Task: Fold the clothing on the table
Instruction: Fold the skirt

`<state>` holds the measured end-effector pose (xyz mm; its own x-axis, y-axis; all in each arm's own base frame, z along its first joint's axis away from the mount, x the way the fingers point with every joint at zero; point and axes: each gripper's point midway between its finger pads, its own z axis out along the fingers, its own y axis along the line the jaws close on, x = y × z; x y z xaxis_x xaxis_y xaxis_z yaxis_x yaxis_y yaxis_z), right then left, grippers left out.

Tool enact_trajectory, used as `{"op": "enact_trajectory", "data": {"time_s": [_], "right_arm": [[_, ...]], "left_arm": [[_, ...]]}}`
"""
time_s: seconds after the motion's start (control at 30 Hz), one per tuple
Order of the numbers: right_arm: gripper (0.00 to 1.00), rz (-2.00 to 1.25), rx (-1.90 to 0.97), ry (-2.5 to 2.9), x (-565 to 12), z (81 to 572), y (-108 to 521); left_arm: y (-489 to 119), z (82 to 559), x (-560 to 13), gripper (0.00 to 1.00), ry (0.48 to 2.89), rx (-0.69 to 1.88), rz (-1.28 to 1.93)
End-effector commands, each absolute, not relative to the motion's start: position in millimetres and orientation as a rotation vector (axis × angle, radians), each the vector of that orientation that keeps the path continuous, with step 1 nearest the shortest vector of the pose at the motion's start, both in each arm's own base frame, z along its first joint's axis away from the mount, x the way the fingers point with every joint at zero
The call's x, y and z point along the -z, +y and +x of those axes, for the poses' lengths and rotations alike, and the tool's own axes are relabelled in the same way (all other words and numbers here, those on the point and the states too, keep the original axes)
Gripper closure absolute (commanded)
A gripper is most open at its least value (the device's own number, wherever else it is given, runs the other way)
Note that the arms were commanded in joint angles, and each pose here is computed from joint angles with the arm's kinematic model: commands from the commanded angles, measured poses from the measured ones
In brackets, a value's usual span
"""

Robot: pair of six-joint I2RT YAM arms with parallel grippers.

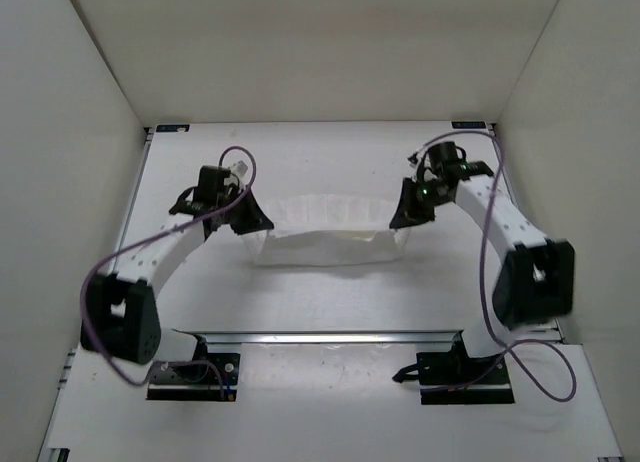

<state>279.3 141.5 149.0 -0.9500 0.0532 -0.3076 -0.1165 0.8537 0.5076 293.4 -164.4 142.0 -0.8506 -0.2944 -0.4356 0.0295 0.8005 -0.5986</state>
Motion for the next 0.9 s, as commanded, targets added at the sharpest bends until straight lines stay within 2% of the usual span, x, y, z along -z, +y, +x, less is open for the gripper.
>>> {"op": "enact_trajectory", "data": {"time_s": [0.0, 0.03, 0.07, 0.13, 0.17, 0.2, 0.3, 0.37, 0.6, 0.73, 0.87], "right_arm": [[0.97, -0.023, -0.554, 2.679, -131.7, 365.8, 115.3], [0.93, -0.012, -0.570, 2.651, -131.0, 392.6, 115.7], [0.85, 0.024, -0.572, 2.673, -116.6, 406.4, 113.6], [0.59, 0.028, -0.580, 2.560, -134.3, 453.6, 118.1], [0.56, 0.040, -0.570, 2.567, -128.8, 462.1, 119.6], [0.54, 0.059, -0.529, 2.536, -138.9, 475.7, 113.1], [0.49, 0.064, -0.455, 2.508, -152.4, 474.7, 108.1], [0.46, 0.103, -0.437, 2.515, -136.4, 452.8, 102.3], [0.44, 0.267, -0.642, 2.425, -106.4, 365.6, 96.7], [0.43, 0.322, -0.730, 2.374, -100.7, 347.0, 92.9], [0.41, 0.334, -0.809, 2.407, -83.5, 338.4, 100.1]], "left_arm": [[-138.1, 370.8, -124.7, 0.90, 2.423, 0.671, -0.246], [-139.3, 380.6, -123.5, 0.75, 2.423, 0.687, -0.251], [-139.0, 397.2, -115.9, 0.67, 2.434, 0.703, -0.268], [-136.1, 431.1, -122.7, 0.56, 2.381, 0.738, -0.300], [-137.7, 435.3, -118.1, 0.53, 2.388, 0.782, -0.333], [-136.6, 444.0, -123.7, 0.45, 2.352, 0.808, -0.351], [-138.1, 445.4, -145.2, 0.44, 2.275, 0.858, -0.344], [-138.6, 430.9, -142.4, 0.42, 2.287, 0.848, -0.340], [-147.4, 342.3, -100.1, 0.37, 2.375, 0.772, -0.282], [-139.7, 308.0, -82.7, 0.34, 2.370, 0.743, -0.329], [-137.9, 289.3, -61.4, 0.36, 2.412, 0.733, -0.345]]}}
